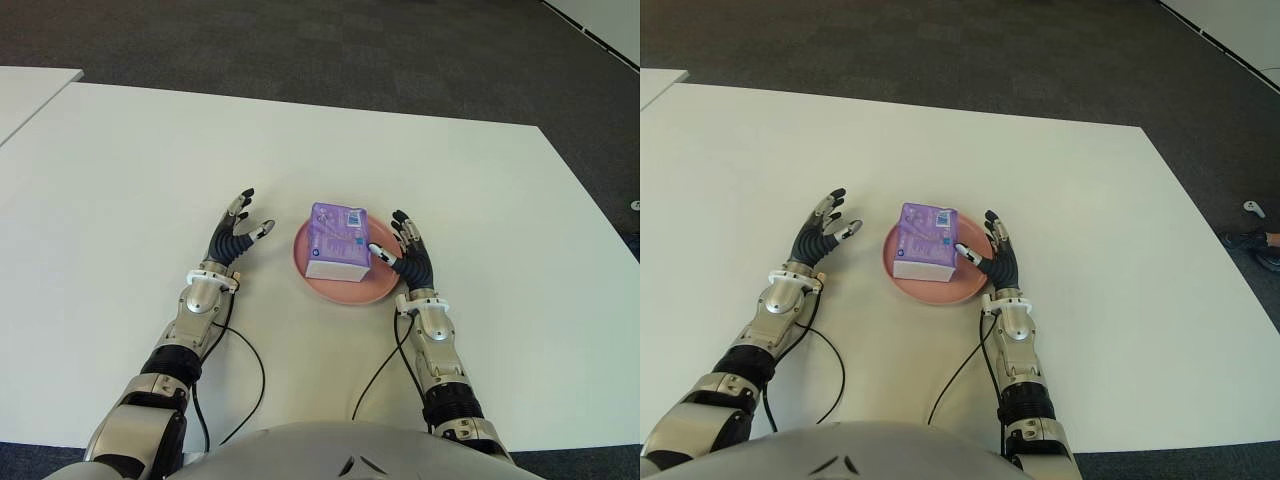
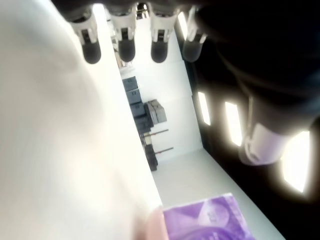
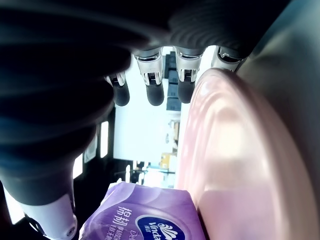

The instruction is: Put the tissue paper into the plate.

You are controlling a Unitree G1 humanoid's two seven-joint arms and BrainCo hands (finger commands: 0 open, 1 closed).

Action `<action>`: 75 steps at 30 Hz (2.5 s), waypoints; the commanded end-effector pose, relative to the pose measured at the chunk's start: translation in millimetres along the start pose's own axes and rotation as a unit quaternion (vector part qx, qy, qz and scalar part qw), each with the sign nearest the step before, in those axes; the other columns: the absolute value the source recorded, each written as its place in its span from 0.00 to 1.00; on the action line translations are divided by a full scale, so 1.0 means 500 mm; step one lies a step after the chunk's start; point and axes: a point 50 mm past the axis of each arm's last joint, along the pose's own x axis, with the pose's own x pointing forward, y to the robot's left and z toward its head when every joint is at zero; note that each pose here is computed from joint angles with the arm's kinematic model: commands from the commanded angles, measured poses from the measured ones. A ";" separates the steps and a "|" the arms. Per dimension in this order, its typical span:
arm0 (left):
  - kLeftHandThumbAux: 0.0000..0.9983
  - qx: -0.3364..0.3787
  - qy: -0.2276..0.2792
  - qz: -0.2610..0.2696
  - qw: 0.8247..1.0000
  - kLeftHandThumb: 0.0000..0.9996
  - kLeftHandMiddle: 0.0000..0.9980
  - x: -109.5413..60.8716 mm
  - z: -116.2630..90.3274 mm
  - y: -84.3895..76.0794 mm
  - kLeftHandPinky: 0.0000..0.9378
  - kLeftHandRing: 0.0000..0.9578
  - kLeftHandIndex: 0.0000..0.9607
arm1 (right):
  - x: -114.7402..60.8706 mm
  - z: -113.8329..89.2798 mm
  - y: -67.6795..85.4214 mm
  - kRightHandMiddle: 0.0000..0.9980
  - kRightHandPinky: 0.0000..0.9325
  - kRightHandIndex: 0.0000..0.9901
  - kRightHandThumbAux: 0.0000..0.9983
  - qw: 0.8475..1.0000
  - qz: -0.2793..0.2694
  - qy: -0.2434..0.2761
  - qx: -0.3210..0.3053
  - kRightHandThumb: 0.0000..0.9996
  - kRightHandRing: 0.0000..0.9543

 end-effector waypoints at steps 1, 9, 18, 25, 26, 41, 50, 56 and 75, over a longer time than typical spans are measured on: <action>0.58 0.006 0.042 -0.018 0.999 0.00 0.00 -0.045 -0.045 -0.017 0.00 0.00 0.00 | -0.042 -0.061 -0.004 0.03 0.02 0.01 0.74 0.996 -0.002 0.086 0.005 0.00 0.00; 0.57 -0.036 0.002 0.003 0.999 0.00 0.00 -0.042 -0.032 -0.025 0.00 0.00 0.00 | -0.042 -0.063 -0.007 0.03 0.01 0.01 0.73 0.996 -0.004 0.086 0.000 0.00 0.00; 0.56 -0.083 -0.007 0.037 0.996 0.00 0.00 -0.034 -0.028 -0.019 0.00 0.00 0.00 | -0.043 -0.067 -0.014 0.01 0.00 0.00 0.73 0.996 -0.004 0.093 0.000 0.00 0.00; 0.54 -0.078 -0.002 0.065 0.995 0.00 0.00 -0.040 -0.027 -0.013 0.00 0.00 0.00 | -0.042 -0.074 -0.015 0.01 0.00 0.00 0.74 0.995 -0.006 0.101 0.002 0.00 0.00; 0.54 -0.077 -0.003 0.067 0.995 0.00 0.00 -0.041 -0.026 -0.013 0.00 0.00 0.00 | -0.042 -0.074 -0.015 0.01 0.00 0.00 0.74 0.995 -0.006 0.101 0.001 0.00 0.00; 0.53 -0.089 -0.049 0.067 0.993 0.00 0.03 -0.046 0.012 -0.012 0.00 0.01 0.00 | -0.043 -0.077 -0.016 0.00 0.00 0.00 0.74 0.995 -0.008 0.103 -0.002 0.00 0.00; 0.54 -0.078 -0.009 0.080 0.994 0.00 0.03 -0.060 0.019 0.001 0.00 0.00 0.00 | -0.042 -0.079 -0.014 0.00 0.00 0.00 0.75 0.994 -0.005 0.105 0.000 0.00 0.00; 0.52 -0.088 0.010 0.053 0.995 0.00 0.04 -0.064 0.029 0.004 0.00 0.00 0.00 | -0.042 -0.080 -0.011 0.00 0.00 0.00 0.74 0.994 -0.007 0.105 0.005 0.00 0.00; 0.48 -0.092 0.065 0.013 0.994 0.00 0.00 -0.076 0.046 0.010 0.00 0.00 0.00 | -0.045 -0.079 -0.008 0.00 0.00 0.00 0.73 0.995 -0.008 0.103 0.001 0.00 0.00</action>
